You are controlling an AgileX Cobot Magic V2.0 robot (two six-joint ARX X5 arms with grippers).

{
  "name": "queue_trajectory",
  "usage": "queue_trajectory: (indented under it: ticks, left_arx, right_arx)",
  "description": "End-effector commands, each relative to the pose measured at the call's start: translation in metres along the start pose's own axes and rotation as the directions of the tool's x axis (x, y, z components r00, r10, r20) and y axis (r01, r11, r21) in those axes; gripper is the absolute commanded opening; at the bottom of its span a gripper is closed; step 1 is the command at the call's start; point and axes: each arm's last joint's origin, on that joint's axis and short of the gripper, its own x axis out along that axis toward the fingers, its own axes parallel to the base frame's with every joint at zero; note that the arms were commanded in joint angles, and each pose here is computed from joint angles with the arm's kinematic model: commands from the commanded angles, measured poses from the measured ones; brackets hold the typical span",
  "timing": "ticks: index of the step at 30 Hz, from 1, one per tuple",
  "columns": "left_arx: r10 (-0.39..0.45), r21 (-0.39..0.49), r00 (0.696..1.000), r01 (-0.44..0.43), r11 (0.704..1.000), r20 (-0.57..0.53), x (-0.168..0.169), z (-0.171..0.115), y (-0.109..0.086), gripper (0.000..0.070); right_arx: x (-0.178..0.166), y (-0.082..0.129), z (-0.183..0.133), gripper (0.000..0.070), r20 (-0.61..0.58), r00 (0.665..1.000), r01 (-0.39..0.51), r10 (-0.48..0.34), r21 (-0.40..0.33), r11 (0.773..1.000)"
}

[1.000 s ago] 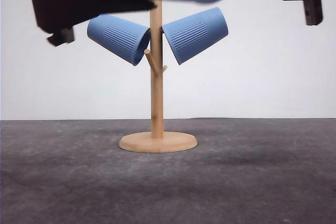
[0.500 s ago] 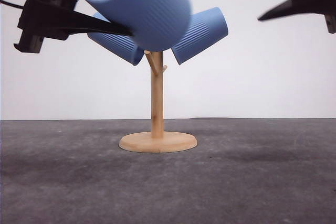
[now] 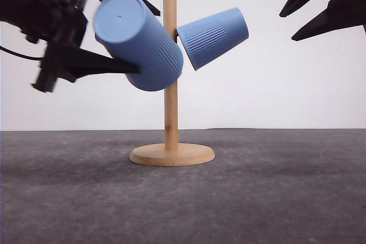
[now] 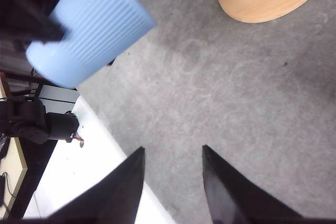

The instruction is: Place three cups

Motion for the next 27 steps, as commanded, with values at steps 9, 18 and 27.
queue_trajectory:
  ticks: [9, 18, 27]
  left_arx:
    - [-0.022, -0.019, 0.999, 0.021, 1.0, -0.027, 0.017, 0.045, 0.002, 0.0384]
    - [-0.008, -0.058, 0.999, 0.006, 0.998, -0.036, 0.031, 0.073, 0.013, 0.039]
    - [-0.012, -0.061, 0.999, 0.009, 0.998, -0.048, 0.033, 0.076, 0.015, 0.0526]
  right_arx:
    - [-0.001, 0.002, 0.005, 0.0217, 0.011, 1.0, 0.001, 0.0, -0.031, 1.0]
    - [-0.001, 0.002, 0.005, 0.0217, 0.01, 1.0, 0.0, 0.0, -0.029, 1.0]
    - [-0.001, 0.002, 0.004, 0.0217, 0.007, 1.0, 0.0, 0.001, -0.025, 1.0]
